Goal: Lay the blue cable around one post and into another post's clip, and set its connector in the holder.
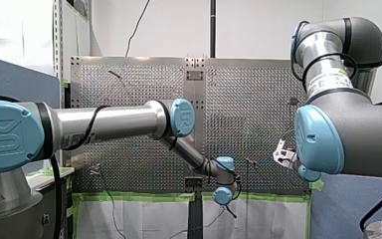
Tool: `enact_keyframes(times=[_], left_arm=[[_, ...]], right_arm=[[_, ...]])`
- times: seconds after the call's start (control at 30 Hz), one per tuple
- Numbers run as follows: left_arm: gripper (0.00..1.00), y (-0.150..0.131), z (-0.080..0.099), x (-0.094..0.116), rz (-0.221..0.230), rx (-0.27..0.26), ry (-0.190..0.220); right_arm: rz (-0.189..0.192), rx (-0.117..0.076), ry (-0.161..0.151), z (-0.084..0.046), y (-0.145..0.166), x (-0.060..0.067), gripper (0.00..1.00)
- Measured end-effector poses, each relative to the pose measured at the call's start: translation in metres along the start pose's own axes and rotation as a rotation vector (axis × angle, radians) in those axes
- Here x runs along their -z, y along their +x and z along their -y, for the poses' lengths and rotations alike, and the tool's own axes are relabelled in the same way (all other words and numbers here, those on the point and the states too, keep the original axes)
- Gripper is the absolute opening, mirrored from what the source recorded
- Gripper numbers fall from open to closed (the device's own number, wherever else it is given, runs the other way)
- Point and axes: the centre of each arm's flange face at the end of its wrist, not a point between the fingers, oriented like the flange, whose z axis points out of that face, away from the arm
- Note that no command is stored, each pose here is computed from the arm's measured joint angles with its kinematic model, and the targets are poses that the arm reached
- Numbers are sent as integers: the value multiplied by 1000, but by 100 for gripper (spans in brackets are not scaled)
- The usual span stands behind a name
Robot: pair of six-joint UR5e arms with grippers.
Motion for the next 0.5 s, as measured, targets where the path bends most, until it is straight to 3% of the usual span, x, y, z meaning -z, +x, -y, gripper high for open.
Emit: enact_keyframes(times=[0.13,0.5], left_arm=[[100,-13,-6,0,22,-42,-45],[100,-65,10,-12,160,-107,-75]], right_arm=[[-1,-1,-3,-2,1,0,0],[-1,-7,-7,-5,1,0,0]])
